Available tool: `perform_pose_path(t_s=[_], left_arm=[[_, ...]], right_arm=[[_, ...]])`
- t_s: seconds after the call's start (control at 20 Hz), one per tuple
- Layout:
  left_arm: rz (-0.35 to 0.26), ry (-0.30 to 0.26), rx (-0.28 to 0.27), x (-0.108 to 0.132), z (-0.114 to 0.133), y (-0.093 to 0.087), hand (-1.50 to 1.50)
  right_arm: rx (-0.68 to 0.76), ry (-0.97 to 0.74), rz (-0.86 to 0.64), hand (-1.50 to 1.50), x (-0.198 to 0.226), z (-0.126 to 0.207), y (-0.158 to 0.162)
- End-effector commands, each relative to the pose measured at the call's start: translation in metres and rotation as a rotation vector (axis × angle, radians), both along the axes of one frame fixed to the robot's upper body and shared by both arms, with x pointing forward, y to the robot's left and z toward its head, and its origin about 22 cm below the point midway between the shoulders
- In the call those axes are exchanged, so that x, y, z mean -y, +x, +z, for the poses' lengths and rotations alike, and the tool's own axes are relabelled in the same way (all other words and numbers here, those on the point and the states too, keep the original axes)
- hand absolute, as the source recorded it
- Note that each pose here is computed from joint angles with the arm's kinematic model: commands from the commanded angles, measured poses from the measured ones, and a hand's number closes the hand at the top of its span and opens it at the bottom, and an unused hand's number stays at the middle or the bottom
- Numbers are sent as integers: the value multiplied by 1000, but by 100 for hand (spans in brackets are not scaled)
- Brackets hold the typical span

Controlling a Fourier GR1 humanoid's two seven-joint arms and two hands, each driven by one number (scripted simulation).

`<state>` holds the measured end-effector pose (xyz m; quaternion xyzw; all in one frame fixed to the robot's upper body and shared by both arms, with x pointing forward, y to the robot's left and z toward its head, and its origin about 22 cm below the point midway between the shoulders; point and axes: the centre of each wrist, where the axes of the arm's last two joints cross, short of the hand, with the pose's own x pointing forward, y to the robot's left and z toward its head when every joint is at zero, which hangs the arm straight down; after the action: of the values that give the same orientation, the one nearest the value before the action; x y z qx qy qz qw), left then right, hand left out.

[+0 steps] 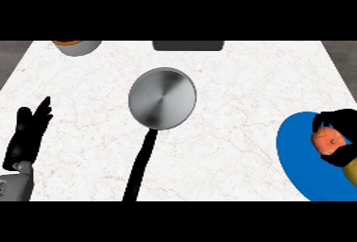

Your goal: Pick the squash from the plate and place it in the pan

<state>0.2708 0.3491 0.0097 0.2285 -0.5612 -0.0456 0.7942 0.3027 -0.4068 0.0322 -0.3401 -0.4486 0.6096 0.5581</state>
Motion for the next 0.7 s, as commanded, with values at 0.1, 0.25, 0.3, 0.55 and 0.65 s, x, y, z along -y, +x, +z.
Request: perform_pose_path(t_s=[0.1, 0.25, 0.3, 0.55, 0.65], left_arm=[[6, 3, -8, -5, 1, -12, 0], [-20, 1, -3, 0, -15, -14, 0], [-3, 10, -12, 3, 0, 3, 0], [3, -5, -8, 1, 19, 3, 0], [13, -7, -7, 9, 6, -4, 0]], right_arm=[[17, 22, 10, 150, -13, 4, 10], [7, 13, 37, 150, -68, 3, 33], [12, 22, 61, 150, -74, 14, 24], [105, 91, 53, 150, -90, 17, 28], [276, 183, 88, 150, -108, 29, 31]])
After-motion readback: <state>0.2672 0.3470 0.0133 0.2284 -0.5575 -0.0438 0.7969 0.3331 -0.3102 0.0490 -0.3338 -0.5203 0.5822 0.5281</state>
